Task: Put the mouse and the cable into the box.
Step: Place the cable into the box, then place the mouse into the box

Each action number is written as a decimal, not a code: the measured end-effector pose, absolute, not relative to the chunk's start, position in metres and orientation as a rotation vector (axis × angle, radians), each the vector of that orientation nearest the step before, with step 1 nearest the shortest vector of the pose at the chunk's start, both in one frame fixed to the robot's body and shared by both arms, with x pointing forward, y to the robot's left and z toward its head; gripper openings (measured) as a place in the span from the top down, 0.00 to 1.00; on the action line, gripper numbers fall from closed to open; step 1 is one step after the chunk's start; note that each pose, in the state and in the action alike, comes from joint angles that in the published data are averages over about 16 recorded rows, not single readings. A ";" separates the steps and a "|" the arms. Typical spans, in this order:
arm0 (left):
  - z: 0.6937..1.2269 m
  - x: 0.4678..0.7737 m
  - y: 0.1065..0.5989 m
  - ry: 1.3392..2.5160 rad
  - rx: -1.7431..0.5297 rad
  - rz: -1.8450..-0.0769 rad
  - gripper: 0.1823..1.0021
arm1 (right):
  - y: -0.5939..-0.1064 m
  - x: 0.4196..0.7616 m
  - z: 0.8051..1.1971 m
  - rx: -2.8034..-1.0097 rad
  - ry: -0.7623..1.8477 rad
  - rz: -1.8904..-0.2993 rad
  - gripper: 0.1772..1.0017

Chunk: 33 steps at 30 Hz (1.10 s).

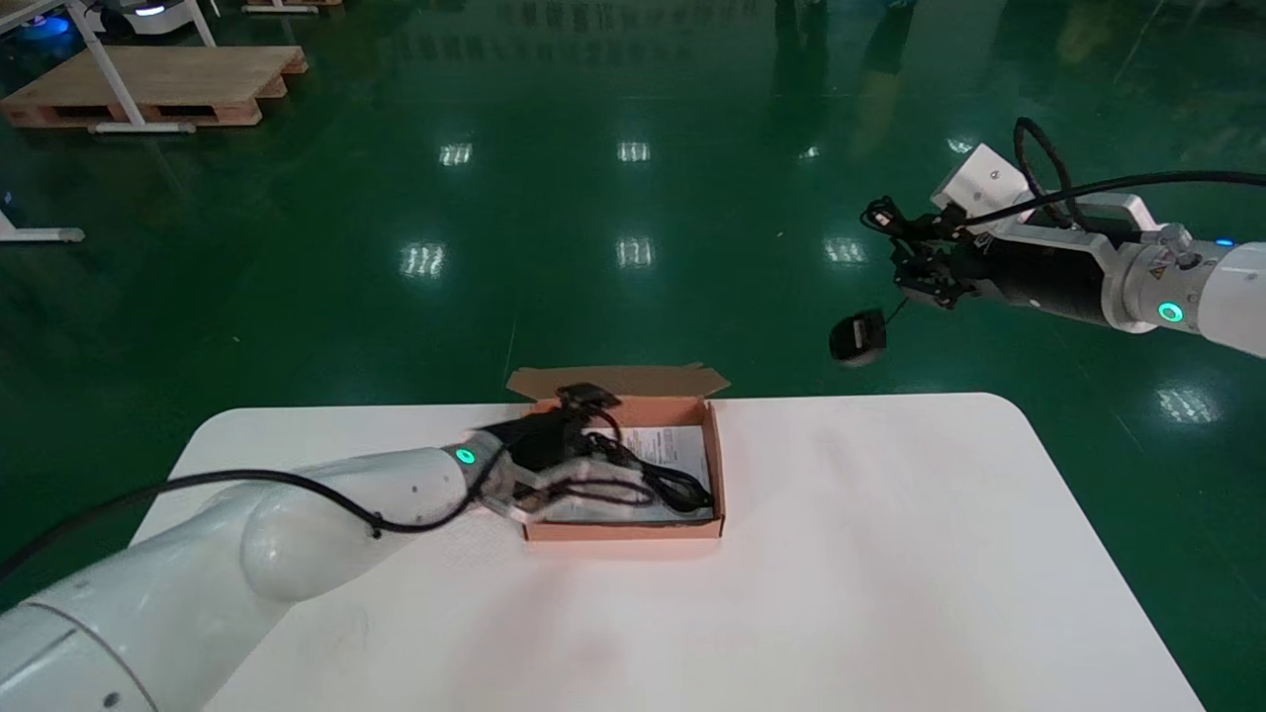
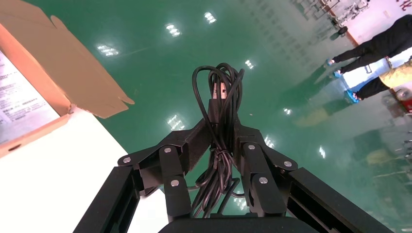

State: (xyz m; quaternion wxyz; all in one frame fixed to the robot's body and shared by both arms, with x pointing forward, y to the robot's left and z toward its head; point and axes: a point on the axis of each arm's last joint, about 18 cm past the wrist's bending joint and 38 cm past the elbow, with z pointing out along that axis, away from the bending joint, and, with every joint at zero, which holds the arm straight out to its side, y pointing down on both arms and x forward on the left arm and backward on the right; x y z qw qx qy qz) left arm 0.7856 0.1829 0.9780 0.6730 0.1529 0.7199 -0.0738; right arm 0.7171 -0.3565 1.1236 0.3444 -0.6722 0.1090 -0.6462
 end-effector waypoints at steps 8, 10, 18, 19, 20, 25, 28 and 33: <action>1.031 0.794 0.275 1.571 -0.025 -0.179 0.30 | -0.321 0.732 1.115 -1.765 0.225 -1.660 0.91; 1.040 0.794 0.294 1.560 -0.095 -0.178 0.25 | -0.307 0.736 1.113 -1.772 0.198 -1.644 0.91; 1.056 0.790 0.329 1.546 -0.226 -0.162 0.09 | -0.235 0.742 1.103 -1.810 0.019 -1.549 0.91; 1.056 0.790 0.329 1.547 -0.228 -0.161 0.08 | -0.225 0.742 1.101 -1.815 -0.009 -1.537 0.91; 1.057 0.790 0.329 1.548 -0.229 -0.160 0.07 | -0.215 0.742 1.098 -1.821 -0.036 -1.524 0.91; 1.057 0.790 0.329 1.549 -0.232 -0.158 0.03 | -0.173 0.740 1.082 -1.850 -0.161 -1.474 0.91; 1.057 0.790 0.329 1.549 -0.232 -0.158 0.01 | -0.154 0.740 1.070 -1.869 -0.212 -1.457 0.91; 1.057 0.790 0.329 1.549 -0.232 -0.158 0.00 | -0.135 0.741 1.051 -1.899 -0.253 -1.445 0.91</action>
